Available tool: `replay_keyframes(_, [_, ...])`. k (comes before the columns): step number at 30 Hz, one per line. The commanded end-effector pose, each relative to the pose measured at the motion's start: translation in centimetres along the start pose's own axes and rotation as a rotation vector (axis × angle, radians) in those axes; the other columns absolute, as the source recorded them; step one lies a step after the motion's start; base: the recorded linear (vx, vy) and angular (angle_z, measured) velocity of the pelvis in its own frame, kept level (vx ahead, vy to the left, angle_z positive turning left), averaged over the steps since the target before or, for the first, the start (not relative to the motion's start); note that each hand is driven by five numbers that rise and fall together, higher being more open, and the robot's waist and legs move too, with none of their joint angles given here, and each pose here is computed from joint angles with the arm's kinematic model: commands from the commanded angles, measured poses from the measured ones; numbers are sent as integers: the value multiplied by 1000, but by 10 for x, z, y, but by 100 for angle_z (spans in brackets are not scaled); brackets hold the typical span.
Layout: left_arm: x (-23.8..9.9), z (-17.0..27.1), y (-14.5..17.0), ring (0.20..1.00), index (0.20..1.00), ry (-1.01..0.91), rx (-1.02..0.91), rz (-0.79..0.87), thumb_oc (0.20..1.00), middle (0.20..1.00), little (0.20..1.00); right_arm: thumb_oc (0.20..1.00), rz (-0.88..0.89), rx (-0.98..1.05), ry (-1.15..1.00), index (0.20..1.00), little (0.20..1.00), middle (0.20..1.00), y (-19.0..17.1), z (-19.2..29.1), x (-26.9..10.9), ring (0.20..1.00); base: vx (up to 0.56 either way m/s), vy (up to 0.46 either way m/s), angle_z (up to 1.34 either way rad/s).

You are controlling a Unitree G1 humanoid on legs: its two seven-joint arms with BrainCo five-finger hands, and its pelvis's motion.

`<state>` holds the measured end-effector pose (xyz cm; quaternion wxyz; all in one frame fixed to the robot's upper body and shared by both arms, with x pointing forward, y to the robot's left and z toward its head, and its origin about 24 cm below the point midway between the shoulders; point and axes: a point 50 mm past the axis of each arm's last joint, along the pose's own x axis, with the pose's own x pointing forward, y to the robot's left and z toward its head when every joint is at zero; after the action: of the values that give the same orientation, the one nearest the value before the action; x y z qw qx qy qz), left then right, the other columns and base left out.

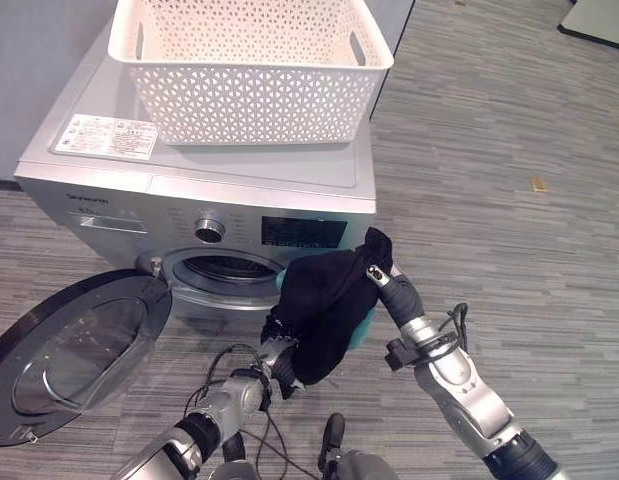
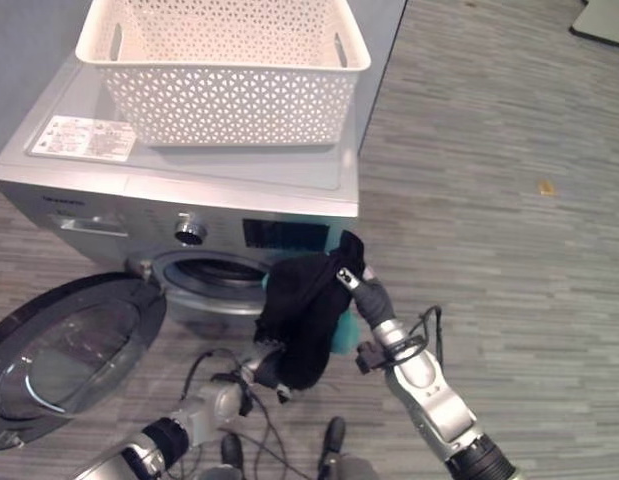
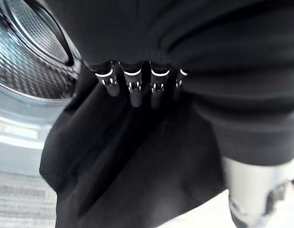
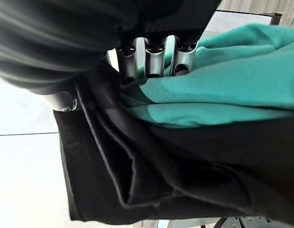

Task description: Grab the laundry basket,head to the washer,open it,put in the laundry and shut it.

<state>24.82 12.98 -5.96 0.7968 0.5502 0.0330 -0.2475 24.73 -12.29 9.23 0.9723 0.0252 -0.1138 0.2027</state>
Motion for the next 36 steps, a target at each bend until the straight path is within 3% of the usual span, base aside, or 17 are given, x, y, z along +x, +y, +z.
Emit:
replay_keyframes(1, [-18, -14, 25, 1000, 1000, -30, -34, 115, 1000, 1000, 1000, 200, -10, 5, -346, 200, 200, 200, -5, 62, 10, 200, 5, -49, 3])
replay_keyframes(7, [-62, -40, 31, 1000, 1000, 43, -115, 176, 1000, 1000, 1000, 200, -51, -4, -336, 200, 200, 200, -13, 60, 5, 200, 11, -18, 12])
replay_keyframes(15, [-72, -41, 30, 1000, 1000, 93, -279, 245, 1000, 1000, 1000, 200, -68, 18, -313, 200, 200, 200, -15, 56, 1, 200, 12, 0, 4])
replay_keyframes(21, [-48, -36, 8, 1000, 1000, 166, -363, 241, 1000, 1000, 1000, 200, -66, 64, -306, 200, 200, 200, -10, 53, 0, 200, 0, 0, 0])
replay_keyframes(26, [-13, -34, -16, 1000, 1000, 365, -465, 227, 1000, 1000, 1000, 200, 9, 107, -320, 200, 200, 200, 6, 56, 4, 200, -12, -10, -5])
replay_keyframes(32, [13, -18, 0, 1000, 1000, 368, -552, 301, 1000, 1000, 1000, 200, 77, 135, -362, 200, 200, 200, 17, 65, 7, 200, -28, -21, -19])
replay_keyframes(36, [39, 7, 30, 1000, 1000, 271, -573, 372, 1000, 1000, 1000, 200, 123, 168, -381, 200, 200, 200, 25, 70, 9, 200, -26, -34, -4])
